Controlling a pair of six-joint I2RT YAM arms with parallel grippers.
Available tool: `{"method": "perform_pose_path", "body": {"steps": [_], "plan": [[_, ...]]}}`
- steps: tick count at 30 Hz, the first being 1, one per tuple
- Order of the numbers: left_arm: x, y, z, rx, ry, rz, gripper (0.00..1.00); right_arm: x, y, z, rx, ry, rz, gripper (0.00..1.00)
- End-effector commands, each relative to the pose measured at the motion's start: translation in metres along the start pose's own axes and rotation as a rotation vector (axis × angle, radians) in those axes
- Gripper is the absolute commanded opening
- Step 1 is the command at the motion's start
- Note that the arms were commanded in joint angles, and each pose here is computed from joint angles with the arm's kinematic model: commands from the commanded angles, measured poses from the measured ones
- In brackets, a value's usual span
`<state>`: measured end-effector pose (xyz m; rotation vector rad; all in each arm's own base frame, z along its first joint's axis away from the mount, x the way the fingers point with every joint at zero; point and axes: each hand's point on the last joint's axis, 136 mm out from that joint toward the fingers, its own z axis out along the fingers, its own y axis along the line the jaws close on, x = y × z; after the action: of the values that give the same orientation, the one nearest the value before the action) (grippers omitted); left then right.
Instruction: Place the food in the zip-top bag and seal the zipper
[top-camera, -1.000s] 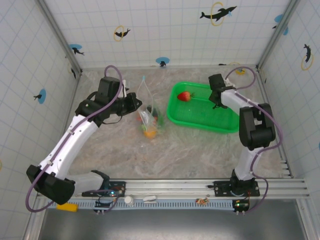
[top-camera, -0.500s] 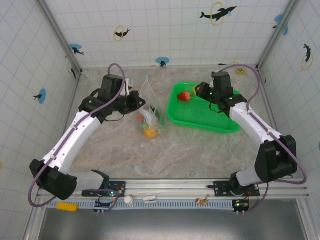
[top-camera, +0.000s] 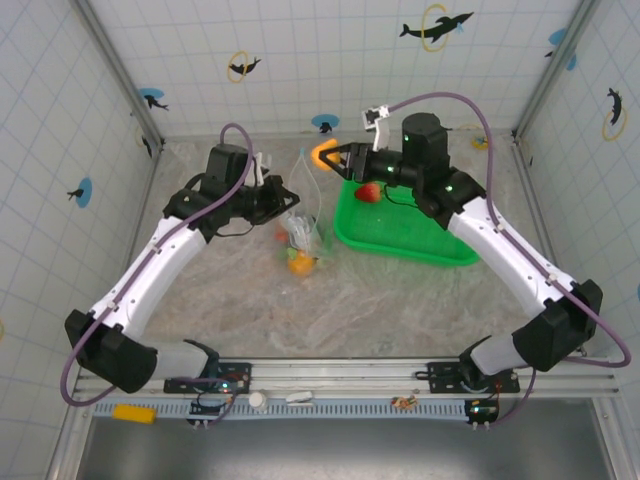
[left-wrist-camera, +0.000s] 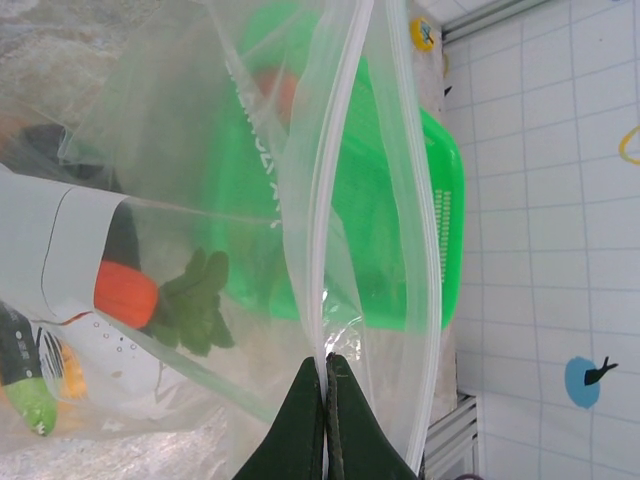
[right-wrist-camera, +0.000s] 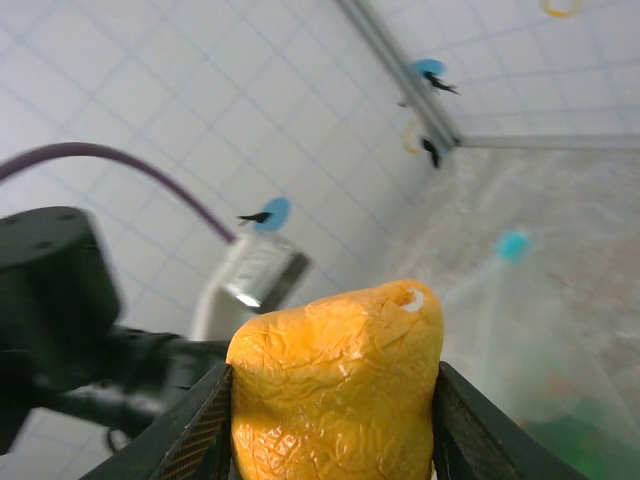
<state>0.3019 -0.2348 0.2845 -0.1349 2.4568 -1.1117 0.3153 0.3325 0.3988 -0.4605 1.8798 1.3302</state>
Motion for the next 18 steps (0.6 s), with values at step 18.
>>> {"method": "perform_pose_path", "body": {"steps": [18], "plan": [[-0.014, -0.019, -0.023, -0.008, -0.041, 0.061, 0.0, 0.088, -0.05, 0.05, 0.241, 0.244, -0.042, 0.46]]}}
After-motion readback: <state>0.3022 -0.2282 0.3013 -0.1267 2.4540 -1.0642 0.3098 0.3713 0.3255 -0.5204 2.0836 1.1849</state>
